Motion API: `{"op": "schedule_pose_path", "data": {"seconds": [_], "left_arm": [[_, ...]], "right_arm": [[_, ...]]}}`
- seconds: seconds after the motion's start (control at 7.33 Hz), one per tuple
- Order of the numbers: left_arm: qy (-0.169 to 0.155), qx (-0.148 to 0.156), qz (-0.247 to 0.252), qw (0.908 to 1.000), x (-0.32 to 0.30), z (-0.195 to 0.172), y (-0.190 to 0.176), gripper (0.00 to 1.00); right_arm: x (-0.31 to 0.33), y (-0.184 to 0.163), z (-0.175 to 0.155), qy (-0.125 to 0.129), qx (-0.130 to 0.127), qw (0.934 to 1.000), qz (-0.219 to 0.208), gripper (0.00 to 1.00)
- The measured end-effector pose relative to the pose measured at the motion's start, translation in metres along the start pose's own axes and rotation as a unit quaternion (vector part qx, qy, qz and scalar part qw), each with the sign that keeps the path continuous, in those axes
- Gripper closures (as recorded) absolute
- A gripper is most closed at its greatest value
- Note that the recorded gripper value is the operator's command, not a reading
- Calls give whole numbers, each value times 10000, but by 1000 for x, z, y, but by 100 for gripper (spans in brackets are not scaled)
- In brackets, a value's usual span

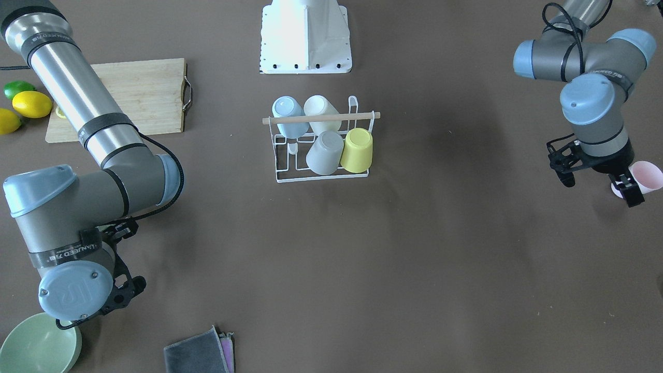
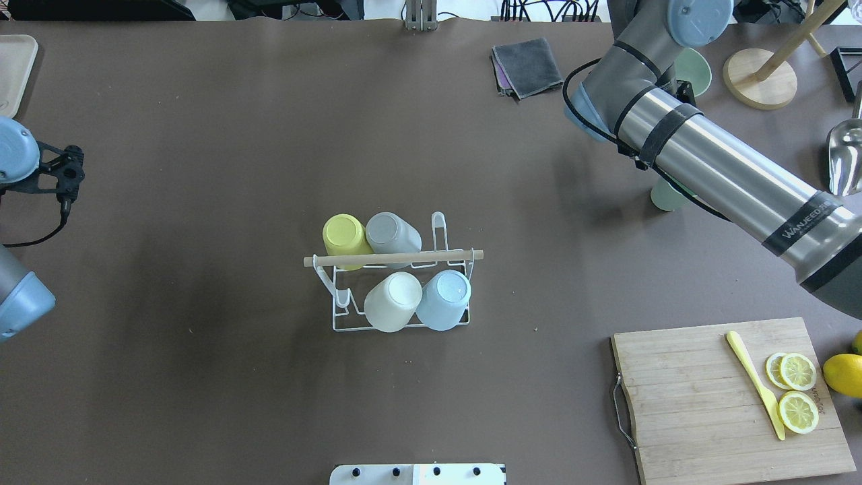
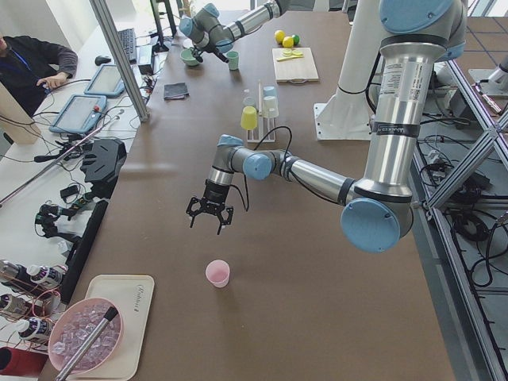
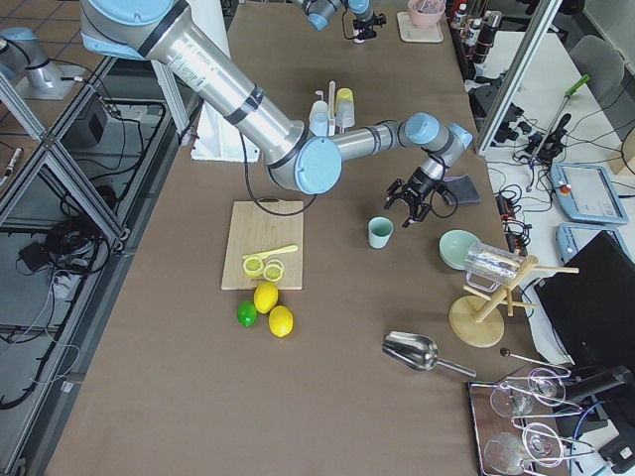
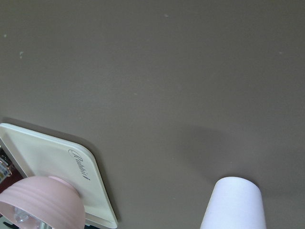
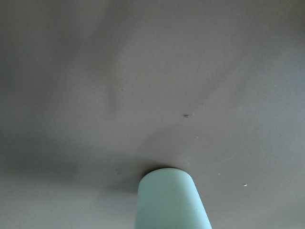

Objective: Place cup on cup holder

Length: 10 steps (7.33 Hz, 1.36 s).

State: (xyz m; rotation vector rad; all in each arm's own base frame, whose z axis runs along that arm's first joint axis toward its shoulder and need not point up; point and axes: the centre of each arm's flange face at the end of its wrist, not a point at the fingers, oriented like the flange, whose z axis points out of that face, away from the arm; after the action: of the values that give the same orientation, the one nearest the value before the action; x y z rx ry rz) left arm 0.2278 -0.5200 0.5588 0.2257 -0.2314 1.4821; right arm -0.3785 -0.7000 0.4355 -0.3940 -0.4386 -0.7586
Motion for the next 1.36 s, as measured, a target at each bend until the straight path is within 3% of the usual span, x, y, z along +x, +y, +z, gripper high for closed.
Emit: {"op": "schedule_pose_path", "data": {"seconds": [0.27,0.68,0.95,1.36], "left_arm": [[48,-325,686,9971,15,23,-10,2],[163,-838,1823,9795,30,59,-14,2],[242,-935,1967,9757,35,71,-13,2],[348,-987,1853,9771,35,62,-11,2]], "right_arm": [[-3,-7,13,177,-240,9995,-104,1],[-10,-17,27,372,-596,9966,-436,1],[-14,-20,34,452,-792,9935,-686,1],[-26,-21,43,492,-1038,9897,-857,1]]}}
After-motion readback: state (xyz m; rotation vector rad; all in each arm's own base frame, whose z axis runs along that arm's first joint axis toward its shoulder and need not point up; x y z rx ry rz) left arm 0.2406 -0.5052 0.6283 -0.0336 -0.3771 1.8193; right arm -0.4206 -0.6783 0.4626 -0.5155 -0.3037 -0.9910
